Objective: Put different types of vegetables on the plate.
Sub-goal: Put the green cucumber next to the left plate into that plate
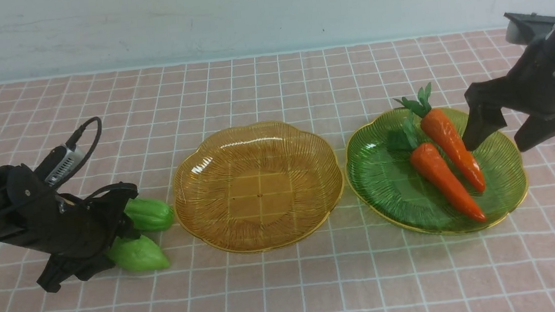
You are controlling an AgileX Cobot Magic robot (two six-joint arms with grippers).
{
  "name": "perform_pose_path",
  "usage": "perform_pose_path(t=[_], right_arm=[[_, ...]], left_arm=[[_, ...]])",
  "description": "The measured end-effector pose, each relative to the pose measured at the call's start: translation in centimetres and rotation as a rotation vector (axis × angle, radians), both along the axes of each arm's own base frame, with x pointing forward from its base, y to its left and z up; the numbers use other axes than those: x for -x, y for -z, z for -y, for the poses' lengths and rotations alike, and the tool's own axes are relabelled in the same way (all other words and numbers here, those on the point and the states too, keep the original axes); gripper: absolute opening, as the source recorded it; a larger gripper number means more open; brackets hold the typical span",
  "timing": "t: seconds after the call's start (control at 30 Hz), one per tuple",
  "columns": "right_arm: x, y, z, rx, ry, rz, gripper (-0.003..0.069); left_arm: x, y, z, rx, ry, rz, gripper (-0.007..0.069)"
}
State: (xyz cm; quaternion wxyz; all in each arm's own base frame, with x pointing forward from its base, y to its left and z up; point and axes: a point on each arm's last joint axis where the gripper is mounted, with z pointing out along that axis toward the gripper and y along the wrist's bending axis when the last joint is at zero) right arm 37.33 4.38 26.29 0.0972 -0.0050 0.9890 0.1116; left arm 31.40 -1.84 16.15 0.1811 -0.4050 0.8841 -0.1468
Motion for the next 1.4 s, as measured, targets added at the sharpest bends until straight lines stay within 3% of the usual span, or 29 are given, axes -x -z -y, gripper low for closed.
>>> perform_pose_path(t=[0.43,0.6,0.73,0.87,1.0,1.17,1.3,1.4], right_arm=[[0.0,0.0,0.0,0.002,-0.011,0.003,0.0580],[0.0,0.0,0.0,0.000,-0.010,0.002,0.0580],[0.0,0.0,-0.1,-0.013,-0.007,0.002,0.0580],[0.0,0.0,-0.1,-0.013,-0.008,0.002,0.0580],[0.0,0.0,-0.1,-0.012,-0.012,0.003,0.0580],[0.0,0.0,-0.1,-0.009,-0.024,0.006,0.0580],[0.0,0.0,-0.1,-0.008,-0.028,0.007,0.0580],[0.0,0.0,-0.1,-0.008,-0.029,0.007,0.0580]], left_arm=[[2.2,-2.4,0.0,-0.097,0.219,-0.049,0.0289],[2.3,-7.4,0.6,-0.126,0.356,-0.002,0.0280],[-0.3,-10.4,4.5,-0.125,0.580,0.066,0.0280],[-4.1,-9.5,8.9,-0.110,0.694,0.073,0.0281],[-7.0,-7.4,11.2,-0.077,0.689,0.043,0.0325],[-8.7,-6.1,11.6,-0.061,0.663,0.028,0.0433],[-9.5,-7.0,8.8,-0.134,0.637,0.010,0.0536],[-9.5,-7.0,5.8,-0.133,0.525,-0.085,0.0546]])
